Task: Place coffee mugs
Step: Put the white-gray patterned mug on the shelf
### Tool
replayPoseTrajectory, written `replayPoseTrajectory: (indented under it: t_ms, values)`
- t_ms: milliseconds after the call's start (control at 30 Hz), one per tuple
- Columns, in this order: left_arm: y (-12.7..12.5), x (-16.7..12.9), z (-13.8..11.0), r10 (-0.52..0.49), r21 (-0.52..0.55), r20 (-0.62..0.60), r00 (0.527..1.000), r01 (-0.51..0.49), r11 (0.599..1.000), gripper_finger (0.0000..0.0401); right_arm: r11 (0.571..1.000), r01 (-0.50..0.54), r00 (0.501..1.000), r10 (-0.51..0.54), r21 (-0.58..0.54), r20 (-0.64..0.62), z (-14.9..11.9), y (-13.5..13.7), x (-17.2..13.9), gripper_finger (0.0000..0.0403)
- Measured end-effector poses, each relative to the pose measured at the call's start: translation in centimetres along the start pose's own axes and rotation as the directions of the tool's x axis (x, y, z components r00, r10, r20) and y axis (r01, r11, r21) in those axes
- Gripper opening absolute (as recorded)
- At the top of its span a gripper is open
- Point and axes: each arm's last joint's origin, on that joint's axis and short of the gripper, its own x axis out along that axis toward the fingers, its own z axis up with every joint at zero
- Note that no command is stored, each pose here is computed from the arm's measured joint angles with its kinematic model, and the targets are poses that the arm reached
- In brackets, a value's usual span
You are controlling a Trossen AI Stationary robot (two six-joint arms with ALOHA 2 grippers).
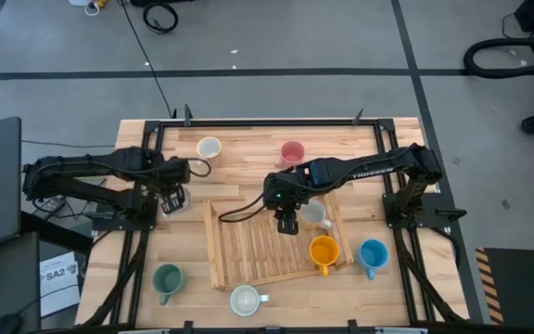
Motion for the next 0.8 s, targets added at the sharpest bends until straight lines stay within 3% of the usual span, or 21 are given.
replayPoseTrajectory:
  t_ms: [200,367,533,800]
  values:
    - [1.3,-1.5,1.0,0.116,-0.132,0.095,0.989,-0.103,0.986,0.0019,0.992,0.112,0.992,-0.115,0.050,0.051,0.5,-1.1,-0.1,0.0164]
    - [2.1,-1.7,1.7,0.185,-0.249,0.146,0.972,-0.145,0.957,0.0019,0.976,0.193,0.963,-0.209,0.101,0.169,1.7,-2.4,-0.3,0.0164]
    - [2.5,-1.7,2.8,0.191,-0.319,0.230,0.954,-0.112,0.941,0.0020,0.967,0.192,0.908,-0.240,0.169,0.344,3.7,-4.0,-0.8,0.0164]
    - [3.1,-2.2,4.7,0.204,-0.386,0.397,0.895,-0.039,0.921,0.0021,0.957,0.147,0.771,-0.269,0.250,0.577,6.2,-6.7,-2.3,0.0164]
